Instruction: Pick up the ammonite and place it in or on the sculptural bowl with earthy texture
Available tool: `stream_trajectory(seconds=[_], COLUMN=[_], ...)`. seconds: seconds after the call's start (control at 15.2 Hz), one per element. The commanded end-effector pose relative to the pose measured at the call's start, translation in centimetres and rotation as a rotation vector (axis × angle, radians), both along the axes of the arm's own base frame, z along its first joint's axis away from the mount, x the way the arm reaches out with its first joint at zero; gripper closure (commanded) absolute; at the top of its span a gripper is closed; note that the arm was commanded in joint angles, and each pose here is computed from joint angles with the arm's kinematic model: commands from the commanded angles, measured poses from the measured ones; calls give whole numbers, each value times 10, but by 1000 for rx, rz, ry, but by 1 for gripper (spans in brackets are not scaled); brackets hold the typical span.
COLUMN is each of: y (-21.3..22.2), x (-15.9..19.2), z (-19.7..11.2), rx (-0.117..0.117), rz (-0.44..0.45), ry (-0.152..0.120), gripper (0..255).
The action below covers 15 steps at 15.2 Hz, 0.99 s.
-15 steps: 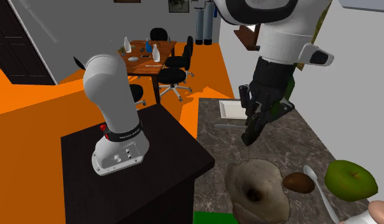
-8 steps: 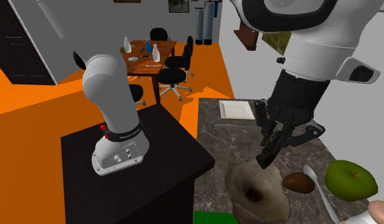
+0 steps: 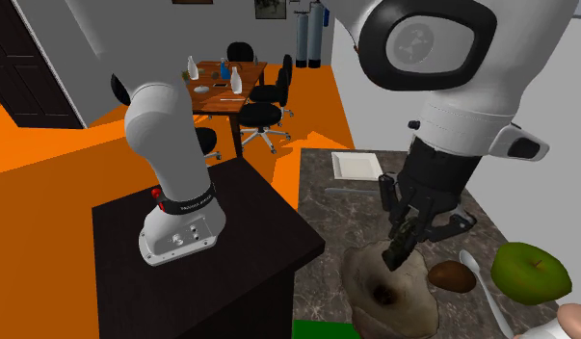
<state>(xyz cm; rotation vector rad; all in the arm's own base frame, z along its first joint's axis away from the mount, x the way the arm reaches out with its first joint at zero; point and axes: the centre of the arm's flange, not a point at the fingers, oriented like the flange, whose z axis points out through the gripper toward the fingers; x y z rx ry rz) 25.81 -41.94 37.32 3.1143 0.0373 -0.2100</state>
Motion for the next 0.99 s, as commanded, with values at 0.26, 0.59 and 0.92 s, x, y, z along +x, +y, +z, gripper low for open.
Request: stream_trajectory(seconds=[0.26, 0.59, 0.92], y=[-1, -1, -1], x=[0, 0, 0], z=[-33, -44, -44], rx=[-1, -1, -1], rz=[0, 0, 0], ry=[0, 0, 0], gripper=[255, 255, 255])
